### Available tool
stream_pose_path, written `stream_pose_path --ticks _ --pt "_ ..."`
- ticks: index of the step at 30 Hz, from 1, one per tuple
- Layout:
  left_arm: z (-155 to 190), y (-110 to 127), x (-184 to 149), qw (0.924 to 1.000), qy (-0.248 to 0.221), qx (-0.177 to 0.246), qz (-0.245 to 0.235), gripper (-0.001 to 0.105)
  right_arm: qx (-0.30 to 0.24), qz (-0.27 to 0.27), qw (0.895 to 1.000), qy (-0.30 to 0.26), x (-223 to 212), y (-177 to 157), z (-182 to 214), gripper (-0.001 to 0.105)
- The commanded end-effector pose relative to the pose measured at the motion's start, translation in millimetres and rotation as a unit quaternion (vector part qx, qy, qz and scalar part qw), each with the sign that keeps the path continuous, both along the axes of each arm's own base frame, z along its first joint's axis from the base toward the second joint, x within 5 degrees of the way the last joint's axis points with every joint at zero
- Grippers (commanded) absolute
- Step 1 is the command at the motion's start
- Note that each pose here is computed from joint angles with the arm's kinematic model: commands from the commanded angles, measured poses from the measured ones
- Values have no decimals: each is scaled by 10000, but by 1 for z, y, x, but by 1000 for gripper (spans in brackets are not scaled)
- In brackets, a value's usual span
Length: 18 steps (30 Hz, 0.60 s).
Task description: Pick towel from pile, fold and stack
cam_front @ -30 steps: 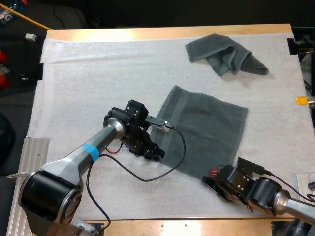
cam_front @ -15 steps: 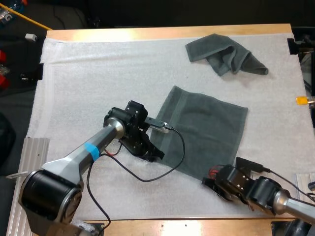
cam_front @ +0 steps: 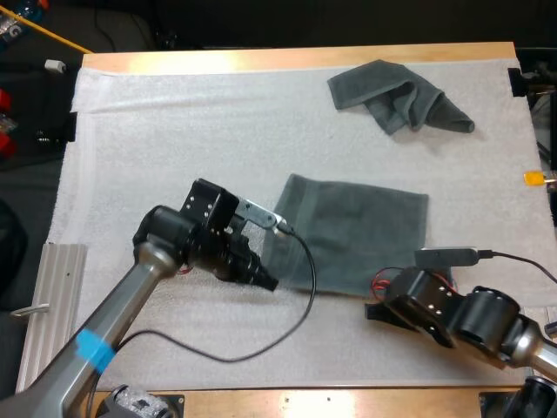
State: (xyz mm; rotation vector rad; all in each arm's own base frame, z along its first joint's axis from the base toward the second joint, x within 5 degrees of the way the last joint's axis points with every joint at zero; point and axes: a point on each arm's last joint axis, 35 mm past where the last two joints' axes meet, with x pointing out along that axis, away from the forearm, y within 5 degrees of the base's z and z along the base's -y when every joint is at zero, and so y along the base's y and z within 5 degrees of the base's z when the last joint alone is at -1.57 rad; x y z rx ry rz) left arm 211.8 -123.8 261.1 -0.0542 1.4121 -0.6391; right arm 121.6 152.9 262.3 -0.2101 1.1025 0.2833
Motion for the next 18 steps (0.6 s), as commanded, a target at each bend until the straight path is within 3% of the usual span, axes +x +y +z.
stream_pose_path --ticks 1,10,18 --pt "7 -4 -11 9998 -15 -41 -191 0 25 84 10000 20 -3 -3 10 0" --pt "32 -24 -51 9981 -159 -246 -548 0 399 465 9975 338 -37 -8 31 0" --pt "28 -28 -42 9981 -458 -52 -398 0 490 471 9968 417 -43 -6 25 0"
